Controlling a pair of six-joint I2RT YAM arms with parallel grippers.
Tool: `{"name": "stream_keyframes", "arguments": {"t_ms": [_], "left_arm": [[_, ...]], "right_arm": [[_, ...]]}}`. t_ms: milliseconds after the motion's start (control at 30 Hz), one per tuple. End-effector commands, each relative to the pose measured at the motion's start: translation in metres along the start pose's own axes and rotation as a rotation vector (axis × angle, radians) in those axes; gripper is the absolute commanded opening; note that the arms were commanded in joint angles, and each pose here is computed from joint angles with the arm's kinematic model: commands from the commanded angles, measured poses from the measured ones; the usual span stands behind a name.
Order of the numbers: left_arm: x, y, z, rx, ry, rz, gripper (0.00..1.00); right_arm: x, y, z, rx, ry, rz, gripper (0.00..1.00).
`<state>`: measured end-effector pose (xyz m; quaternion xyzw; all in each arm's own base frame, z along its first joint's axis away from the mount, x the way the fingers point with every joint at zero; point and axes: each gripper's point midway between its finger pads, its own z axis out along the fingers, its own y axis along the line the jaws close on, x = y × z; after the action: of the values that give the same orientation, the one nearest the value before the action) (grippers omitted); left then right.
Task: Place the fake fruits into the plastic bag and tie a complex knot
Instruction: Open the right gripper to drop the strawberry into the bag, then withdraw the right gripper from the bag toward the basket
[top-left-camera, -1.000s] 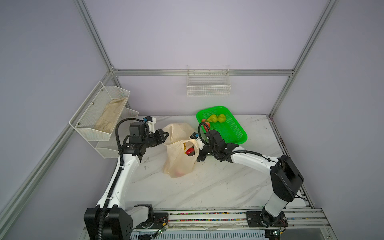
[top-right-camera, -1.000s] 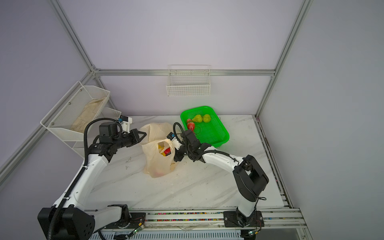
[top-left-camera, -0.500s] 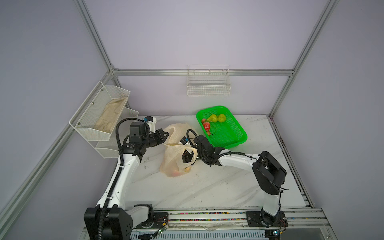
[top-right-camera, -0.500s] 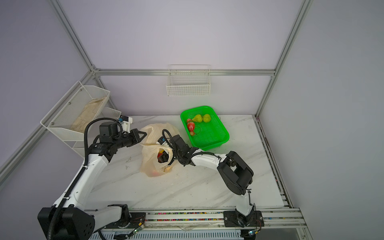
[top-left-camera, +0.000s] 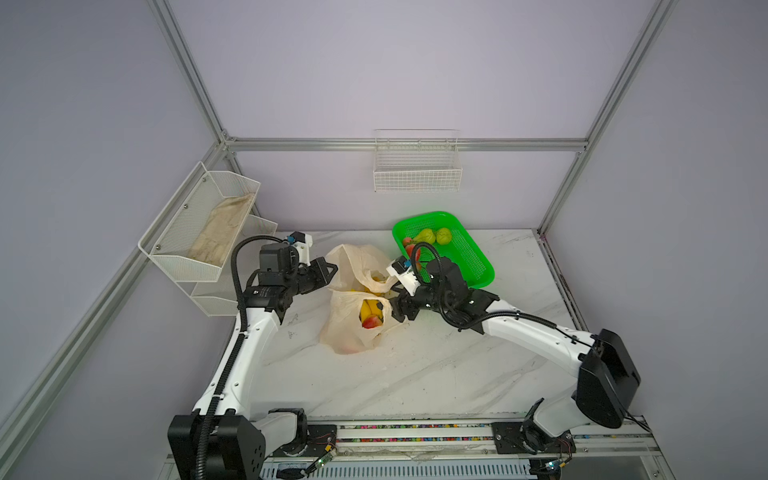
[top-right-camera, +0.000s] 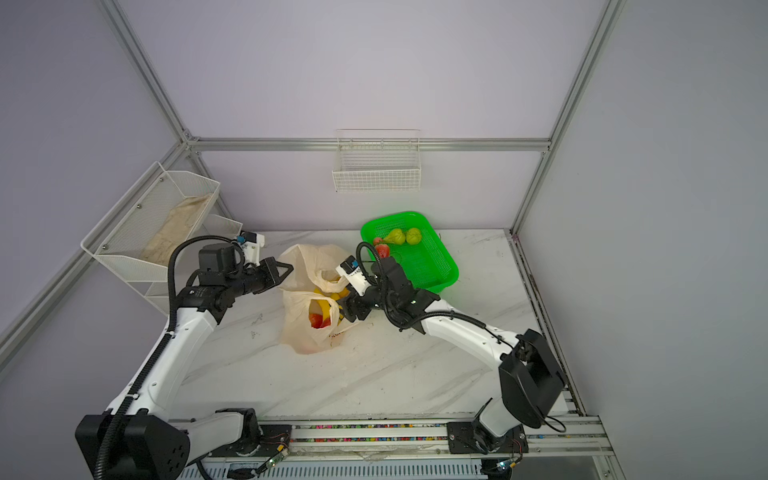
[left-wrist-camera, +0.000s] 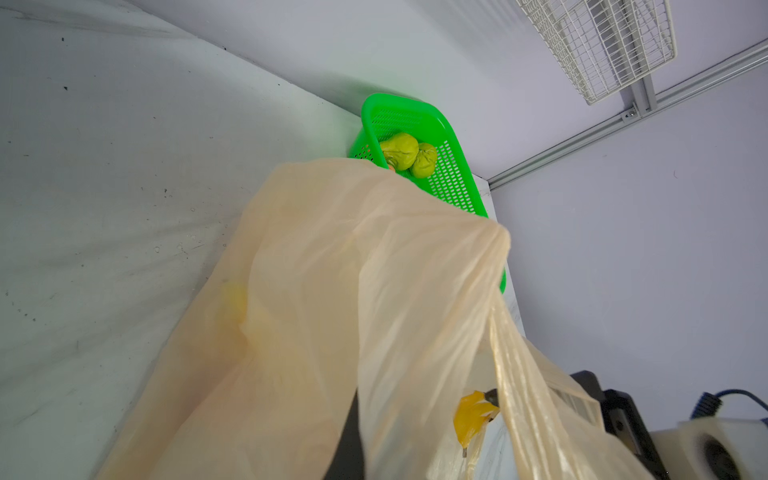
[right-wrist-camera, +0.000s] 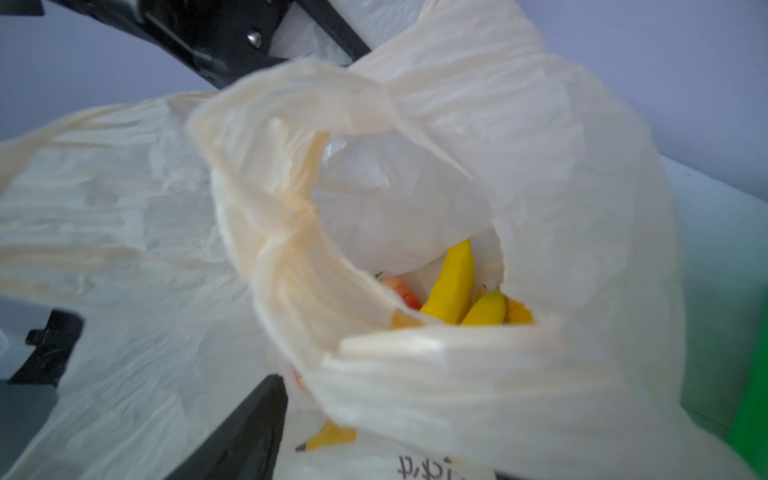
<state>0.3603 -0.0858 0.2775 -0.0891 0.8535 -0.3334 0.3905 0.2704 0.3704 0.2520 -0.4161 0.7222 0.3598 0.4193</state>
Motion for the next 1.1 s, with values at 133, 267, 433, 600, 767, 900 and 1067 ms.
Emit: {"name": "stream_keyframes", "arguments": {"t_ms": [133, 267, 433, 600, 767, 900, 1067], "left_arm": [[-0.013, -0.008, -0.007, 0.021, -0.043, 0.033, 0.0], [-0.013, -0.009, -0.007, 0.025, -0.04, 0.032, 0.0], [-0.013, -0.01, -0.008, 0.025, -0.04, 0.033, 0.0], [-0.013, -0.011, -0.006, 0.035, -0.033, 0.026, 0.0], [-0.013, -0.01, -0.007, 0.029, -0.039, 0.034, 0.0], [-0.013, -0.011, -0.006, 0.032, -0.034, 0.03, 0.0], [-0.014, -0.011, -0.007, 0.032, -0.039, 0.032, 0.0]], "right_arm": [[-0.001, 0.01, -0.054, 0.077, 0.051, -0.234, 0.73], [-0.037, 0.005, -0.073, 0.172, -0.042, -0.32, 0.74], [-0.052, -0.004, -0.071, 0.254, -0.079, -0.448, 0.84], [-0.032, -0.018, -0.04, 0.245, 0.053, -0.563, 0.82], [-0.032, 0.0, -0.021, 0.159, 0.007, -0.642, 0.81], [-0.037, 0.01, -0.013, 0.147, -0.027, -0.686, 0.81], [-0.038, 0.019, -0.002, 0.12, -0.028, -0.726, 0.79]]}}
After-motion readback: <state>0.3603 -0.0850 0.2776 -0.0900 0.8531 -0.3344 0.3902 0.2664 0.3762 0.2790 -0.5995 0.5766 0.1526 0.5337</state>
